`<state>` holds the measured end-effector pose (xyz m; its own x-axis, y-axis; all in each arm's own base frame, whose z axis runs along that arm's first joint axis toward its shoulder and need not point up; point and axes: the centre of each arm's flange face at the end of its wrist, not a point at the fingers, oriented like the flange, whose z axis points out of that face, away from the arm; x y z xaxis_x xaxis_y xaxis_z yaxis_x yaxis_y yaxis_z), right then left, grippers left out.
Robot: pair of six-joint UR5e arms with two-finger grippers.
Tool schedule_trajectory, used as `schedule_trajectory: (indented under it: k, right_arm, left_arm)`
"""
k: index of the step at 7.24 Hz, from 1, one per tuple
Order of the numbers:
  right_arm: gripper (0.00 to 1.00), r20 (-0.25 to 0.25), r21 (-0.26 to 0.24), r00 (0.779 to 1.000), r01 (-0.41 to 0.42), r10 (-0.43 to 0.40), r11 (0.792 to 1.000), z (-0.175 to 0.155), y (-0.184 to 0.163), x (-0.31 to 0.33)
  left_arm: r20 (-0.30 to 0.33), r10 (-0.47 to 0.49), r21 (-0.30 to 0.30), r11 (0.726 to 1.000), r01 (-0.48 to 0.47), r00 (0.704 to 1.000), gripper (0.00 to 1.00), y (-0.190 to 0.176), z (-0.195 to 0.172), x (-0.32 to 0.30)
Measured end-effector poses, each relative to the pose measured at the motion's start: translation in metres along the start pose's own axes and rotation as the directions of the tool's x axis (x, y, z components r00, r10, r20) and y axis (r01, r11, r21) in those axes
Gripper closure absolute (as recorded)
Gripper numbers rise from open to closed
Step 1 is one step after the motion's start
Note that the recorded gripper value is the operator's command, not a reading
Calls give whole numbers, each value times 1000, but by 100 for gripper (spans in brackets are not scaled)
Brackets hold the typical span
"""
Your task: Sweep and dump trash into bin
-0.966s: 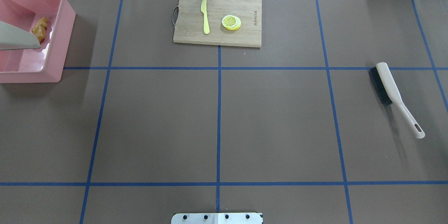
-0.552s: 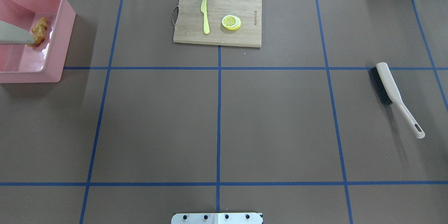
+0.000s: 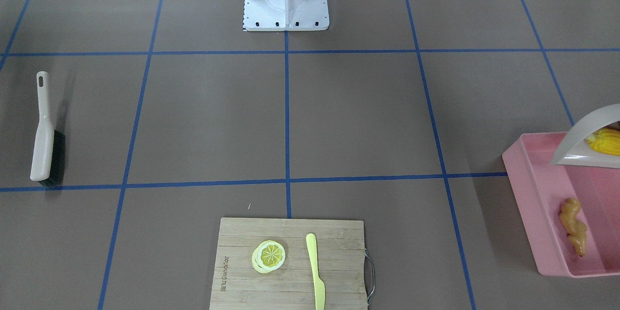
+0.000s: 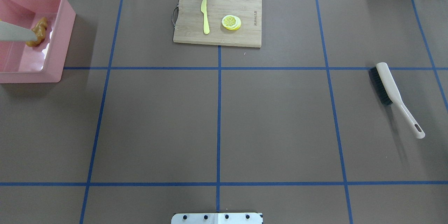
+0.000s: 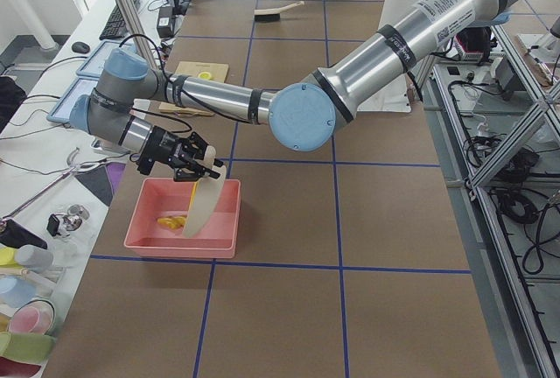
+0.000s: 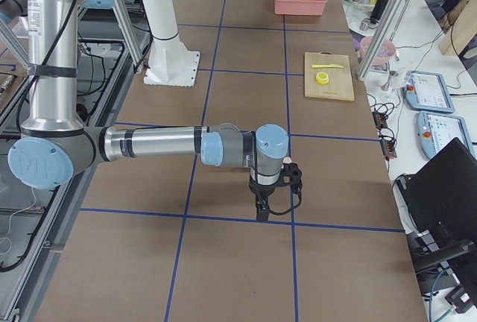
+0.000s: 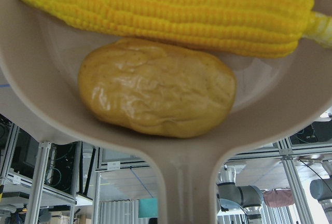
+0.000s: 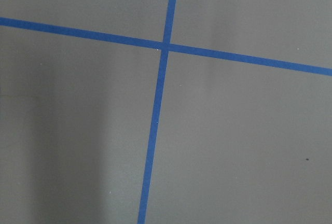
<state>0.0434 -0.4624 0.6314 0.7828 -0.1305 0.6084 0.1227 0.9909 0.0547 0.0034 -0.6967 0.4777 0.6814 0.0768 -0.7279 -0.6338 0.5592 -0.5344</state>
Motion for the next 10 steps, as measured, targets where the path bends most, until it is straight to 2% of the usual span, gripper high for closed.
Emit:
schedule_trajectory:
  k: [1, 3, 5, 6, 7, 9, 10]
  right_arm:
    - [0, 0, -1, 1000, -1, 1, 1000, 0, 0, 0]
    - [0, 1, -2, 1000, -2, 2, 1000, 1, 0, 1]
    - [0, 1, -2, 1000, -2, 2, 1000, 1, 0, 1]
    - [0, 1, -2, 1000, -2, 2, 1000, 1, 0, 1]
    - [0, 2, -2, 1000, -2, 2, 1000, 1, 0, 1]
    - [0, 1, -2, 1000, -2, 2, 1000, 1, 0, 1]
    - [0, 1, -3, 1000, -2, 2, 1000, 1, 0, 1]
  left_arm:
    - [-20, -3, -22, 1000, 2, 1000, 100, 9, 0, 5]
    - [-61, 58, -59, 996, -62, 996, 100, 24, 1, 9]
    - [-72, 94, -52, 994, -98, 993, 100, 37, -7, 12]
    - [-58, 90, -30, 995, -92, 994, 100, 24, -3, 13]
    - [-25, 82, -1, 997, -82, 996, 100, -8, 9, 21]
    - [12, 77, 16, 997, -78, 997, 100, -71, 50, 41]
    - [17, 79, 19, 997, -80, 997, 100, -83, 62, 44]
